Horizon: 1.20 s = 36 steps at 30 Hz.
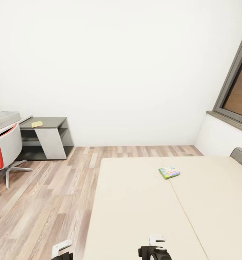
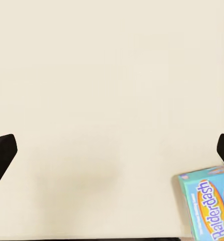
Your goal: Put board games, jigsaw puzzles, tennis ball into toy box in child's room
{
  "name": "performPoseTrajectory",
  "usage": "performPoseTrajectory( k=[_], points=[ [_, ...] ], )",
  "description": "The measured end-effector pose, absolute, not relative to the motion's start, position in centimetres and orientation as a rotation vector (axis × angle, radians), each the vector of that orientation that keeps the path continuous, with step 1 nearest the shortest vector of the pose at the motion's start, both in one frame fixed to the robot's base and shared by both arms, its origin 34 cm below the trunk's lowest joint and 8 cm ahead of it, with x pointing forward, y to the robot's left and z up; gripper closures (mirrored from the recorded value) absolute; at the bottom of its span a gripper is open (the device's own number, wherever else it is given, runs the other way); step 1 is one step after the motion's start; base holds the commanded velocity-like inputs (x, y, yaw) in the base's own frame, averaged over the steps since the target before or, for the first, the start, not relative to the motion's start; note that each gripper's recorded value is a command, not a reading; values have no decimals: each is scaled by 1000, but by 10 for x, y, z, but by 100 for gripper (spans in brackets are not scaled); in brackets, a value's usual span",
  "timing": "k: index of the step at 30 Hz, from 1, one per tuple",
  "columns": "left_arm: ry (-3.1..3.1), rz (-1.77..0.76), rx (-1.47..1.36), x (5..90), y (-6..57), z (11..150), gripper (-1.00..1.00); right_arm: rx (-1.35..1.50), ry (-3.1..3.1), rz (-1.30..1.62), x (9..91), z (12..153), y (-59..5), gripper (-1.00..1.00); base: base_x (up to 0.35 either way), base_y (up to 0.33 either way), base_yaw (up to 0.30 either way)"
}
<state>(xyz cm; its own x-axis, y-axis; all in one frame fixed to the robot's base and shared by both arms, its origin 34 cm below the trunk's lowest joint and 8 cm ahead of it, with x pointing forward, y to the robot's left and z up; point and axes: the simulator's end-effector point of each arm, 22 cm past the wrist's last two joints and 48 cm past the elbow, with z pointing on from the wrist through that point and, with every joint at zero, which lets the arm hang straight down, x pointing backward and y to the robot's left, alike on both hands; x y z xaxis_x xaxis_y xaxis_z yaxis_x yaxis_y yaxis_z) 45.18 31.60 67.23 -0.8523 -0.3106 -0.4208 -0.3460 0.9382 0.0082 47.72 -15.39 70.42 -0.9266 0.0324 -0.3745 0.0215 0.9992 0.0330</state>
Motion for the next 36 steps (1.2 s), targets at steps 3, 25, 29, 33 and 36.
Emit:
performPoseTrajectory(
  k=[3, 25, 29, 33, 36],
  points=[
    [2671, 116, -474, 452, 316, 672, -100, 39, 2757, 40, 477, 704, -154, -100, 0, -90, 0],
    [2671, 116, -474, 452, 316, 672, -100, 39, 2757, 40, 477, 704, -154, -100, 0, -74, 0],
    [2671, 117, -474, 452, 316, 672, -100, 39, 2757, 40, 477, 704, -154, -100, 0, -42, 0],
    [2671, 117, -474, 452, 316, 672, -100, 39, 2757, 40, 477, 704, -154, -100, 0, -14, 0],
    [2671, 117, -474, 452, 316, 672, -100, 39, 2757, 40, 477, 704, -154, -100, 0, -5, 0]
  ],
)
